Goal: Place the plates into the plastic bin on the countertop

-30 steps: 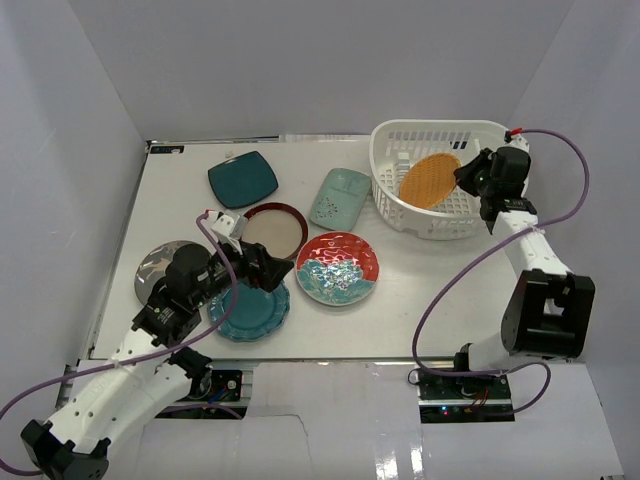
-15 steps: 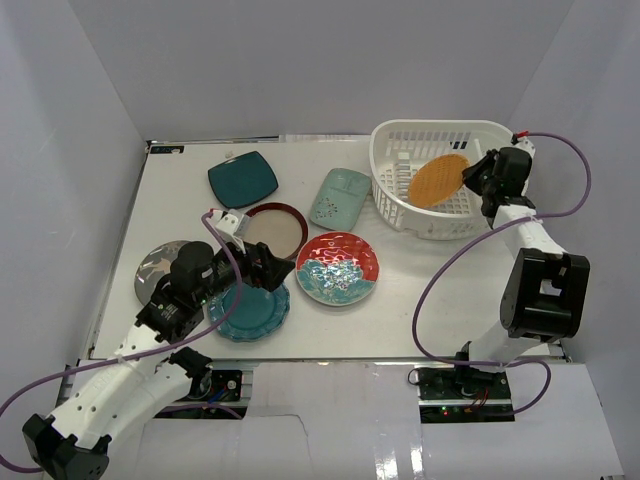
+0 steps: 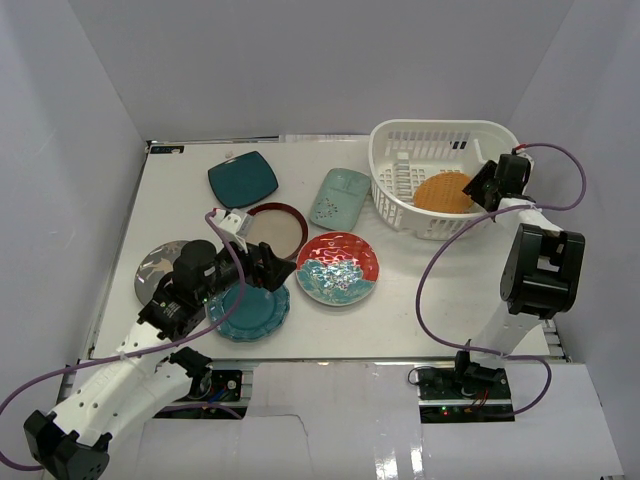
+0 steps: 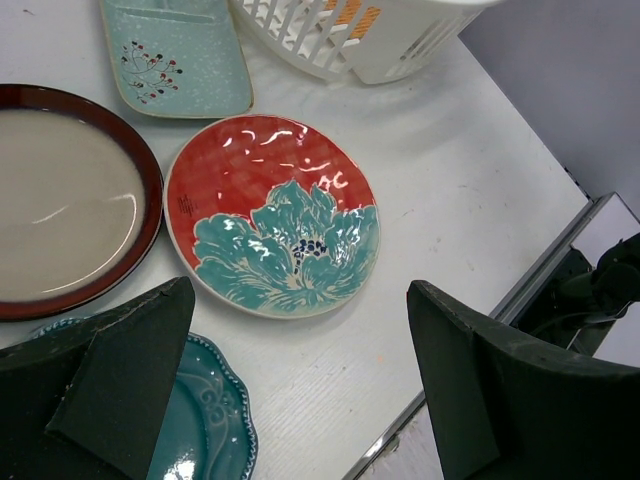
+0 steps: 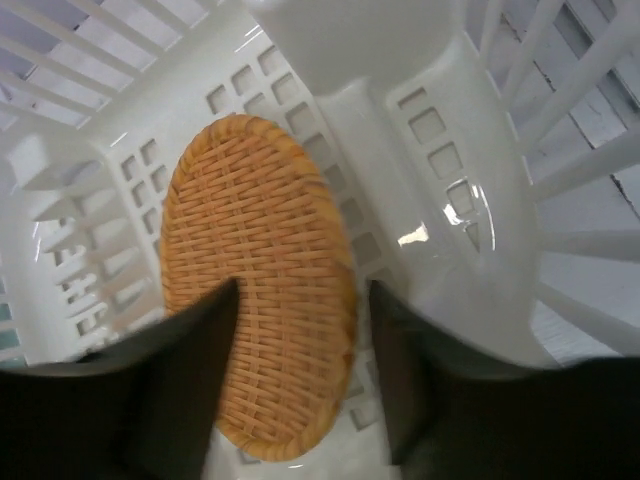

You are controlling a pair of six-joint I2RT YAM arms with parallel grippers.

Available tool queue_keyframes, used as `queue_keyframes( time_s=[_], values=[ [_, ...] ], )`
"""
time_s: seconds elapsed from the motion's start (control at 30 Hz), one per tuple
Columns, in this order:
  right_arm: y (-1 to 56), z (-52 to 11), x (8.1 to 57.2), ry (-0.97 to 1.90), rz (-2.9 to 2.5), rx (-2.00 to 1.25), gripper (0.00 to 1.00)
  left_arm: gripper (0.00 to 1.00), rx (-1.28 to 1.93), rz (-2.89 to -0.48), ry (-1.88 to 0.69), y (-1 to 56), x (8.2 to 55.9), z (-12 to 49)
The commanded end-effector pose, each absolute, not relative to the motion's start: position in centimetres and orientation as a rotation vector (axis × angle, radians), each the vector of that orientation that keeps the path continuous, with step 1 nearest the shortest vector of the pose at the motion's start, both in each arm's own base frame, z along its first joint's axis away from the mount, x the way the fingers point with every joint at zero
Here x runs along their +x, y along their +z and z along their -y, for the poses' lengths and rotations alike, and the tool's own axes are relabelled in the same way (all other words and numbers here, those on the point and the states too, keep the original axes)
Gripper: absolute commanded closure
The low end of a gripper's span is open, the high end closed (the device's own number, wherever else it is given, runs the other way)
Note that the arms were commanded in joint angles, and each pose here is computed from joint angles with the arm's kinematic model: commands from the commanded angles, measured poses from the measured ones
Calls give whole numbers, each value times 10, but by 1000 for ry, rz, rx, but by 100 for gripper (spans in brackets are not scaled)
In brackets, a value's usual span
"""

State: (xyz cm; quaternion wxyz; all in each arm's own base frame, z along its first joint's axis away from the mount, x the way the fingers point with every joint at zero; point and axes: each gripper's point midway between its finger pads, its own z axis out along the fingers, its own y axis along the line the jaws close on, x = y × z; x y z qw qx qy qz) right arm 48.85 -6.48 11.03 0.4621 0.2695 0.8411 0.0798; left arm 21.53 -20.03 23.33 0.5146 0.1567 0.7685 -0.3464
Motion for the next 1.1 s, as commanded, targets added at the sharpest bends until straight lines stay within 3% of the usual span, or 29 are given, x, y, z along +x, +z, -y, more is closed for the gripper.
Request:
queue_keyframes(
  time_s=[0.0,0.1,0.2,0.33,0.43,0.47,0.53,0.57,0.63,0.7,1.0,1.07],
  values=[
    [155,80,497,102,-1979,631,29,2,389,-1790,-851,255,215,202],
    [182,83,495,81,-1938,605,7,2,390,-1789,-855,256,215,202],
    [224,72,495,138,-1868,530,2,2,392,-1786,-861,257,215,203],
    [277,26,475,226,-1796,381,3,2,390,-1789,-862,256,215,203],
    [280,-51,436,346,-1802,225,1,2,379,-1786,-858,257,216,201],
    [243,-68,415,376,-1874,212,2,2,376,-1787,-851,257,217,200],
    [248,-97,379,477,-1803,193,7,2,374,-1786,-850,257,217,199],
    [195,-122,349,524,-1903,169,14,2,373,-1788,-851,256,217,199],
    [183,-138,319,643,-1878,226,19,2,375,-1790,-856,256,217,200],
    [130,-143,287,692,-1982,277,21,2,379,-1792,-864,256,216,202],
    [61,-179,238,964,-2078,444,19,2,365,-1794,-862,256,219,199],
    [42,-180,237,947,-2133,480,25,2,365,-1798,-862,255,219,199]
  ],
)
